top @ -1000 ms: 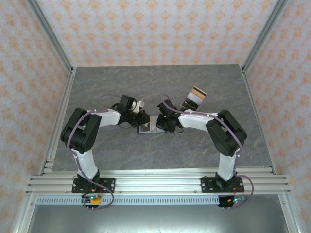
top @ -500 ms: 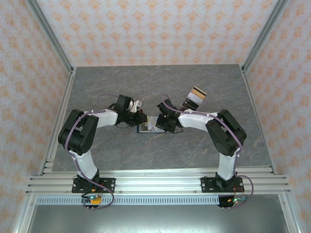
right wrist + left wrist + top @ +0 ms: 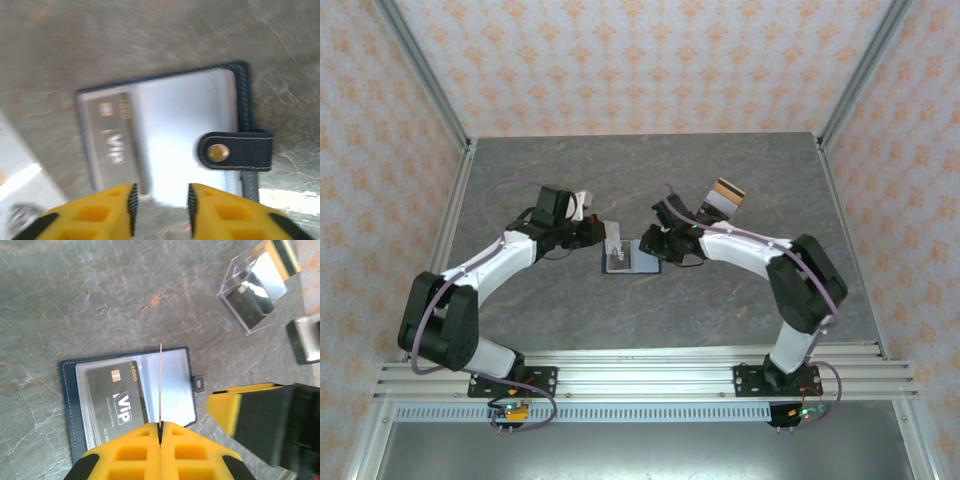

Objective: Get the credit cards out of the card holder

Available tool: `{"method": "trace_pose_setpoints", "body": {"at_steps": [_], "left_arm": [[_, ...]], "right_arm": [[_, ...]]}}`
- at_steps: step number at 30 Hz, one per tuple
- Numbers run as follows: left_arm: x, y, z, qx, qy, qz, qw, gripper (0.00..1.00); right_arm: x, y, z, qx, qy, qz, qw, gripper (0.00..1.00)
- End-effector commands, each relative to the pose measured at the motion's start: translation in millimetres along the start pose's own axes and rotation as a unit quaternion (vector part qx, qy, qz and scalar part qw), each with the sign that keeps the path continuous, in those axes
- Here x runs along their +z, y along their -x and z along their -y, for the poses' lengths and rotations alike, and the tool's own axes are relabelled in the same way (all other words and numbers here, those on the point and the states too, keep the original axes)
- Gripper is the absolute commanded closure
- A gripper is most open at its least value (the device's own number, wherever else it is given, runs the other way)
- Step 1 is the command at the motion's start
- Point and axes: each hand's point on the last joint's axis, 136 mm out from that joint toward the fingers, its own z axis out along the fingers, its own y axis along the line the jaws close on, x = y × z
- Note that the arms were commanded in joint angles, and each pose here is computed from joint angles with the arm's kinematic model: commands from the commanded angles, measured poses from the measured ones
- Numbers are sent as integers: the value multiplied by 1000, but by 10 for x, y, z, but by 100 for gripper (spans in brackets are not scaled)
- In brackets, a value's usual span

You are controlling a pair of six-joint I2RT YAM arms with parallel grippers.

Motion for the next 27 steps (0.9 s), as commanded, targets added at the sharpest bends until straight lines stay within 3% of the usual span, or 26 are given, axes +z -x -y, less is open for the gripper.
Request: {"method": "trace_pose_setpoints", "body": {"at_steps": [1,6,13,18,21,27], "left_arm": [[-246,223,160,-2,-3,43,999,100],[-481,456,669,-41,-108,76,990,100],[-613,613,1033,-87,-190,73,975,100],[-636,670,1106,-107,-214,77,968,100],[-588,660,1079,-115,-211,71,968,100],[-456,617,1014,-130,-210,52,968,100]], "right_arm": [[-458,231,-412,-36,100,45,993,49],[-776,417,-736,-57,197,56,977,28],[-926,548,-1066,-57,291,27,955,21],[-1012,605,-1221,-45,353,7,935,32],[-1069,597,-1275,-49,372,4,927,47],[-1142,590,-1312,-45,397,8,917,58]]}}
